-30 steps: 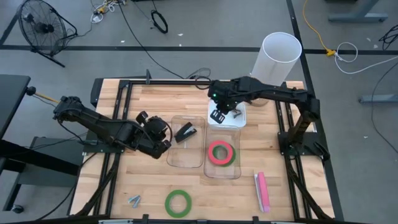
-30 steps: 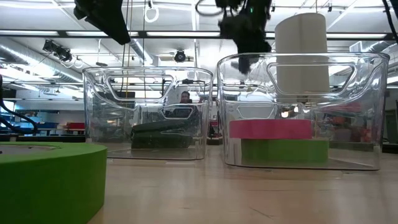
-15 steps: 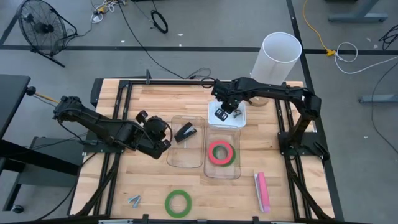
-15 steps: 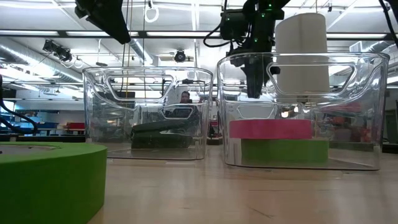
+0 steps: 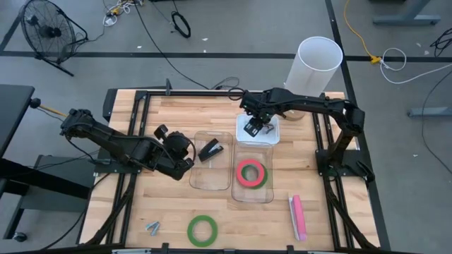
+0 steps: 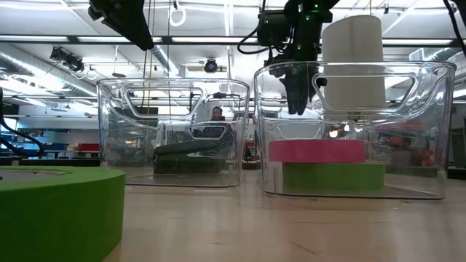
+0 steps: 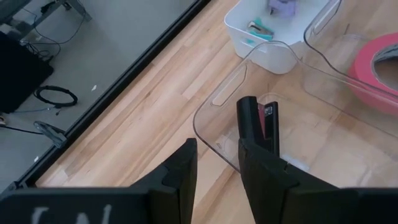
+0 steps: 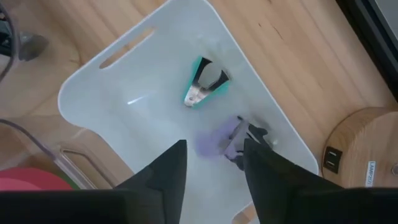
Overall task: Pick and place Stapler, Stapler remover, tape
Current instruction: Put the pink stapler into the left transparent bin
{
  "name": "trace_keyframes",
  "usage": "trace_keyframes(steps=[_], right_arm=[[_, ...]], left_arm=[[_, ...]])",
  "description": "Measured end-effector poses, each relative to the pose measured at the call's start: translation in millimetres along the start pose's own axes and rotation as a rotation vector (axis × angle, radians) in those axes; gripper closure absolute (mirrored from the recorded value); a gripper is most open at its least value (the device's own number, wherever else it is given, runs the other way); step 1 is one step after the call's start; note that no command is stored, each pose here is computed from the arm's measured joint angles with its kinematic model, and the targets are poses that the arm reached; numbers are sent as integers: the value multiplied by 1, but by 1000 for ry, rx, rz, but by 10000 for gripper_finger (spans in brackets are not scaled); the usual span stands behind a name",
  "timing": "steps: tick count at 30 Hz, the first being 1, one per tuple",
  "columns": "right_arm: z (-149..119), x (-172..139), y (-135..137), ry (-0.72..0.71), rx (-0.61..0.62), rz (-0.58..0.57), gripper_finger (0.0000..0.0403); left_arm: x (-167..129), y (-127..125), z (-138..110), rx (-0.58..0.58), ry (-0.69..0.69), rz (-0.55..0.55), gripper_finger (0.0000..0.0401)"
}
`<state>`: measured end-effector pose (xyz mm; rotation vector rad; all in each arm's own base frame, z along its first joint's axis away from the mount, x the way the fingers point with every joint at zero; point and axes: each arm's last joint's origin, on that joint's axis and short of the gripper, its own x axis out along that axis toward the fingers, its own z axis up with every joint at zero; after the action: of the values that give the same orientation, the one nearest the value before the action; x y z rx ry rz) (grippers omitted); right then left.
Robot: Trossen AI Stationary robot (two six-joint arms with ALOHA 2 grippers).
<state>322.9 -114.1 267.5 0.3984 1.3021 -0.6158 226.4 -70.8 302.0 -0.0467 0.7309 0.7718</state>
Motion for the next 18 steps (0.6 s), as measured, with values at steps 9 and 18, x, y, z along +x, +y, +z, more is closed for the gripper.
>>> trace_keyframes(steps=[9, 18], right_arm=[[-10, -14, -3, 48, 11, 66, 263], [-62, -78, -1, 150, 199, 192, 298]], left_arm=[[0, 0, 0, 0, 0, 0, 279], [0, 0, 0, -3, 1, 0, 279]])
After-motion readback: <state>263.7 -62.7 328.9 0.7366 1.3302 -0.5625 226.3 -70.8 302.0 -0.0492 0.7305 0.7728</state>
